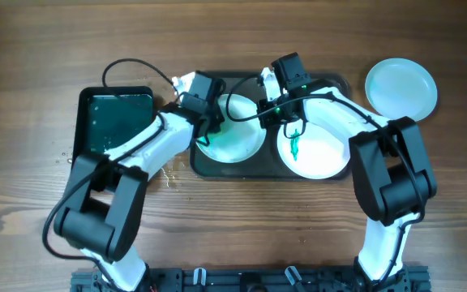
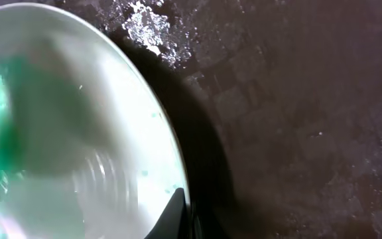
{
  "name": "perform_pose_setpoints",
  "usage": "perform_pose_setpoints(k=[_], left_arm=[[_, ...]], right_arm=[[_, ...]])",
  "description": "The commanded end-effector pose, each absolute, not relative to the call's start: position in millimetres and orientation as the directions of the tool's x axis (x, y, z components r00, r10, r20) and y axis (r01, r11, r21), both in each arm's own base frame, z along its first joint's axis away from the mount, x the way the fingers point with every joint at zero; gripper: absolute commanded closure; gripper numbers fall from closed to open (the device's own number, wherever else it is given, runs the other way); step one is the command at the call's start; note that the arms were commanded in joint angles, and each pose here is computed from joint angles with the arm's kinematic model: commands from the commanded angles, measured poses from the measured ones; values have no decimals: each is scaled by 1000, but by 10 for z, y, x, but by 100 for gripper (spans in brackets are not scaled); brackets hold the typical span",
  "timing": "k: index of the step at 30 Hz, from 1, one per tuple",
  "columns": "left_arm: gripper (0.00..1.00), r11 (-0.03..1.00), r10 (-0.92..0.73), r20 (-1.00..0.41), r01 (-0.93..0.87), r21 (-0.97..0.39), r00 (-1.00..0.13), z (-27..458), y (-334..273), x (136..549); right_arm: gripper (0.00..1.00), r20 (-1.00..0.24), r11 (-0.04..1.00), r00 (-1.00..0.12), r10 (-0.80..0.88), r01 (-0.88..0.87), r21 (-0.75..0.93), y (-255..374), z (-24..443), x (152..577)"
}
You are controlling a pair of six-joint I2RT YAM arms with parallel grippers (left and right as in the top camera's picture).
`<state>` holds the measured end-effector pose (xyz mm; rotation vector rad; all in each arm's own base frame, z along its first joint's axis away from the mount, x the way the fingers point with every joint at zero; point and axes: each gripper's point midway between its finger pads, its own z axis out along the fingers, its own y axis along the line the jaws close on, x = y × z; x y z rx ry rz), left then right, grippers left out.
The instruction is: Clean dirty plates on tray and stack at the side
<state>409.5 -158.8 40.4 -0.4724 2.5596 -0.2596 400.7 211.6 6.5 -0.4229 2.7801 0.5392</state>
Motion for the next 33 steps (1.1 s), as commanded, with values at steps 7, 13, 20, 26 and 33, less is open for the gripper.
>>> perform_pose_setpoints(k=[7, 13, 20, 26, 33], left_arm=[[96, 904, -290, -280, -167, -394, -915, 158, -2061, 3798], [96, 960, -260, -410, -280, -12, -874, 47, -1288, 3758], [96, 951, -307, -534, -238, -196, -788, 895, -1416, 3927], [96, 883, -398, -516, -162, -441, -758, 1578, -1405, 3907], [96, 789, -595, -489, -580, -204, -638, 1274, 172, 3744]], right_arm=[[96, -291, 897, -930, -224, -314, 312, 2058, -59, 3975], [96, -301, 896, -923, -240, -330, 296, 2037, -57, 3993], [96, -366, 886, -897, -250, -364, 287, 2078, 183, 4110], [96, -383, 884, -890, -249, -370, 285, 2083, 259, 4132], [96, -437, 868, -836, -332, -452, 204, 2036, 395, 4181]])
